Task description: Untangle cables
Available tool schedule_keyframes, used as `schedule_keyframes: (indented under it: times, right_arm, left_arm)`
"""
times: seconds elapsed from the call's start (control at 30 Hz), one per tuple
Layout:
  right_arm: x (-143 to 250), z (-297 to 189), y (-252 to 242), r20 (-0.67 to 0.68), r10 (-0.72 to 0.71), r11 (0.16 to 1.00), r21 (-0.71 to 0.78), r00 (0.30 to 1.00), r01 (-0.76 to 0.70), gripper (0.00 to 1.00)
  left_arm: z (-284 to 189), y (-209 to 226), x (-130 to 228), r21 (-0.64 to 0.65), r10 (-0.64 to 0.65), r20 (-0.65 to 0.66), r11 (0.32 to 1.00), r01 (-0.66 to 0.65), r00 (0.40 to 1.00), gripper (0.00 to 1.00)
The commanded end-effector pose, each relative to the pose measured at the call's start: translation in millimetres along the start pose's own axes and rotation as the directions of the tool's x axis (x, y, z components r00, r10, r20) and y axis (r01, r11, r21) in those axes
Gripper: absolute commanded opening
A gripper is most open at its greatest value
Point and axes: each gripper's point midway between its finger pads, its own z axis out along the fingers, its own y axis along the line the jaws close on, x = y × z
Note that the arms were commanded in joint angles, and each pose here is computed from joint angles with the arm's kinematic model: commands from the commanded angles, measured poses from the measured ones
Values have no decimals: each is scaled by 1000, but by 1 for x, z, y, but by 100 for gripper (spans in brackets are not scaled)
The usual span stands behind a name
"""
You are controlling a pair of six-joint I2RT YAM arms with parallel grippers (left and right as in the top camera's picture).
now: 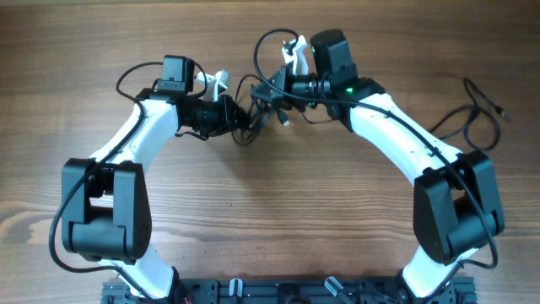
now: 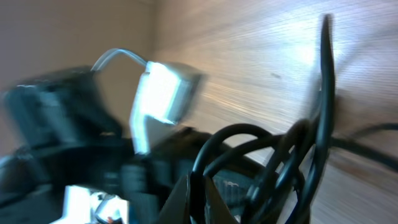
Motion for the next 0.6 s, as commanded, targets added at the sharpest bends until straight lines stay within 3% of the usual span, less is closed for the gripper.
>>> schedule_keyframes:
  times: [0.0,0.1,0.23,0.47,0.57]
  right_arm:
    - [-4,-9,37,-18,28,992,-121,999,-30,4]
    - [-6,-18,51,-46,5,980,-198,999,-15,4]
    - [-9,-38,61,-95,-29,957,-289,995,0,4]
    - [-19,-77,58,-102,-127,924,-375,987,80,4]
    - [-18,-76,54,-104,-126,925,-372,987,79,4]
  left_arm:
    - [-5,10,-10,-89,16,43,996,-12,999,4]
    - [-11,42,-18,-261,-81,120,959,110,989,4]
    - [-27,78,-23,-440,-161,238,861,254,958,4]
    - [-51,112,-23,-585,-189,362,717,380,913,4]
    - [-53,114,-22,-593,-188,368,707,385,911,5]
